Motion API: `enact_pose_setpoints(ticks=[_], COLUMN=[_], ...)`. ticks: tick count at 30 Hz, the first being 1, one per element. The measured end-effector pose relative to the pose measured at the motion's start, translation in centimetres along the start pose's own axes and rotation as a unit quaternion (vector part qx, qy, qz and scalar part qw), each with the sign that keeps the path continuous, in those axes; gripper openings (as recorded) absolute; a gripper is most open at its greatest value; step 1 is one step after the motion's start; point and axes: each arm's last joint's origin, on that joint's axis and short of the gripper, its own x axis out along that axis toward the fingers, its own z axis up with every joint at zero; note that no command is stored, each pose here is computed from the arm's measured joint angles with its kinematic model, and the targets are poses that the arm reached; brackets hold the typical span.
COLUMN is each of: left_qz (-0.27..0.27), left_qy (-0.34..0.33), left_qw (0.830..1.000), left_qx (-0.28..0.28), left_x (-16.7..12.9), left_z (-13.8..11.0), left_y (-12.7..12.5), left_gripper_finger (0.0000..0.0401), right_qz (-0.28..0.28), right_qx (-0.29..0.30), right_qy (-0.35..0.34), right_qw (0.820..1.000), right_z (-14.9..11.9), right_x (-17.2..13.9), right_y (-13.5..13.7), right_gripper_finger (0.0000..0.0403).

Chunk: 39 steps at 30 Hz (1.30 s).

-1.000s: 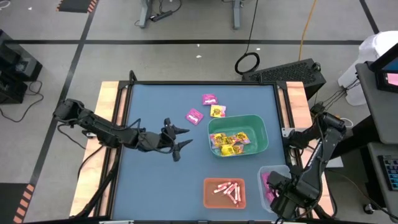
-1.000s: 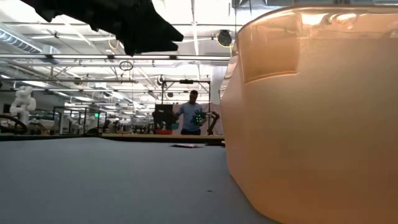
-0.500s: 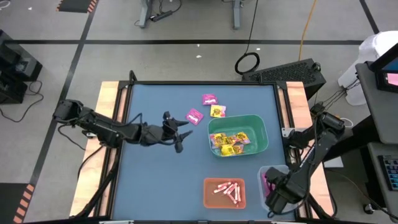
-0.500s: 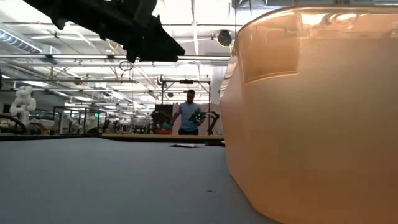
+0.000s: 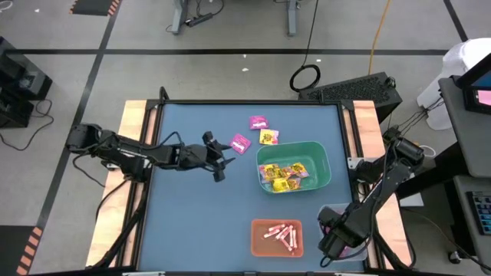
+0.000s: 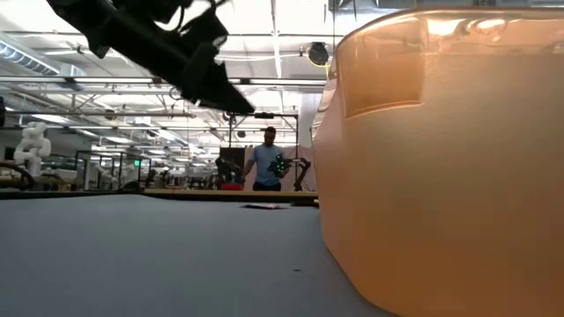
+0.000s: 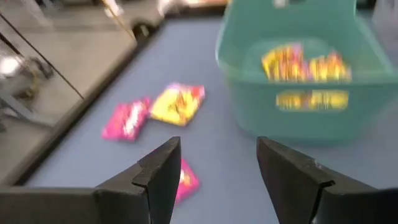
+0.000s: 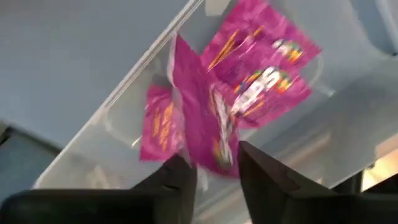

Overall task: Sort candy
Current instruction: Put the purple candy pack into the transparent bin

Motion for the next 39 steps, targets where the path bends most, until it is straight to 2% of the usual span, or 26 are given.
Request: enact_pose_setpoints(ticks=[4, 9, 14, 17, 21, 26, 30, 34, 37, 39], left_qz=[-0.008, -0.01, -0.008, -0.001, 0.015, 0.028, 0.016, -0.014, -0.008, -0.012], left_qy=[0.051, 0.049, 0.027, 0.02, 0.023, 0.041, 0.044, 0.062, 0.076, 0.085], left_qw=[0.999, 0.997, 0.998, 0.998, 0.997, 0.994, 0.995, 0.995, 0.993, 0.992], left_qx=[0.015, 0.053, 0.064, 0.067, 0.068, 0.095, 0.093, 0.081, 0.088, 0.093], left_x=[0.1, 0.1, 0.1, 0.2, 0.5, 1.3, 2.5, 4.1, 5.0, 5.4], left_z=[-1.0, -1.0, -0.5, -0.4, -0.5, -1.0, -1.5, -2.8, -3.7, -4.2], left_y=[0.3, 0.2, 0.3, 0.6, 1.2, 2.0, 3.4, 4.8, 5.6, 6.1], left_gripper_finger=[0.0215, 0.0215, 0.0215, 0.0215, 0.0215, 0.0215, 0.0215, 0.0215, 0.0215, 0.0215], right_qz=[0.026, 0.067, 0.066, 0.066, 0.06, 0.088, 0.092, 0.056, 0.009, -0.018], right_qx=[-0.012, -0.055, -0.067, -0.066, -0.101, -0.145, -0.132, -0.123, -0.123, -0.101], right_qy=[0.008, 0.011, -0.007, -0.056, -0.124, -0.242, -0.314, -0.365, -0.401, -0.432], right_qw=[1.0, 0.996, 0.996, 0.994, 0.985, 0.955, 0.936, 0.921, 0.908, 0.896], right_z=[-0.4, -1.2, -1.8, -1.9, -1.5, 0.7, 3.9, 7.2, 9.5, 11.2], right_x=[-1.4, -4.5, -7.7, -9.5, -12.3, -15.9, -18.7, -20.0, -20.6, -21.0], right_y=[0.7, 1.5, 1.1, 0.7, -0.2, -1.4, -3.4, -5.1, -5.9, -6.4], right_gripper_finger=[0.0145, 0.0175, 0.0178, 0.0171, 0.0161, 0.0147, 0.0138, 0.0135, 0.0135, 0.0134])
